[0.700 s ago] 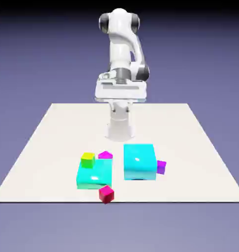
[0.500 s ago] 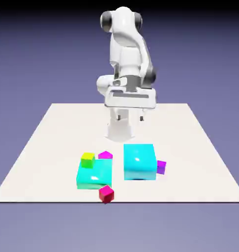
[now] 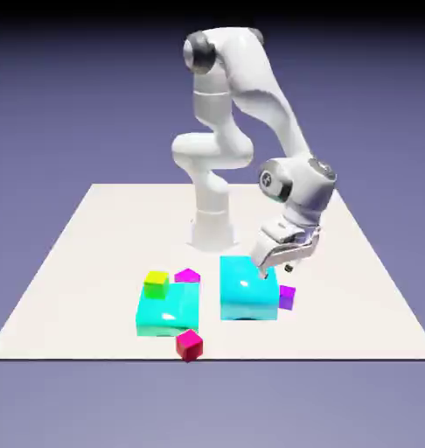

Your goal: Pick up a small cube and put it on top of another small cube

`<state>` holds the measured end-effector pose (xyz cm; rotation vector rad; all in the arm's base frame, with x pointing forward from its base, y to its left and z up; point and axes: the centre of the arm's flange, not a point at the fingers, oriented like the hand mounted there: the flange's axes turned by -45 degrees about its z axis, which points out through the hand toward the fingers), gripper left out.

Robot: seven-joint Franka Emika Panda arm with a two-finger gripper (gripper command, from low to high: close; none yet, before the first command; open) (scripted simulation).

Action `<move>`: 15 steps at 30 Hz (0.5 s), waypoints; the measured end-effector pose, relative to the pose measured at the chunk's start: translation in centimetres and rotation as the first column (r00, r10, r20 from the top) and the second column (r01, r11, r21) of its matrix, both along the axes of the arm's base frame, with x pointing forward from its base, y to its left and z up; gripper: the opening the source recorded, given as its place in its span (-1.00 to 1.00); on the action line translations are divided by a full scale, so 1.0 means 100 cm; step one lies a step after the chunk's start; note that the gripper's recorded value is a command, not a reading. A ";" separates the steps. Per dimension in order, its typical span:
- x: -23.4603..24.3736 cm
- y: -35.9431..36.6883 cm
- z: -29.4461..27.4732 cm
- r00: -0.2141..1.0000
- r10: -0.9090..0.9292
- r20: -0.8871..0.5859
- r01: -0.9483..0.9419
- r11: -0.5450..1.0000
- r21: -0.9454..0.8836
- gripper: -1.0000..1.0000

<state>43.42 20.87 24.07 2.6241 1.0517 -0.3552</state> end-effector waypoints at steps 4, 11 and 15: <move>-0.013 0.031 -0.031 0.986 0.098 -0.135 -0.110 0.990 -0.083 0.00; -0.035 0.080 -0.068 0.918 0.232 -0.322 -0.298 0.939 -0.173 0.00; -0.044 0.104 -0.079 0.871 0.285 -0.400 -0.387 0.900 -0.201 0.00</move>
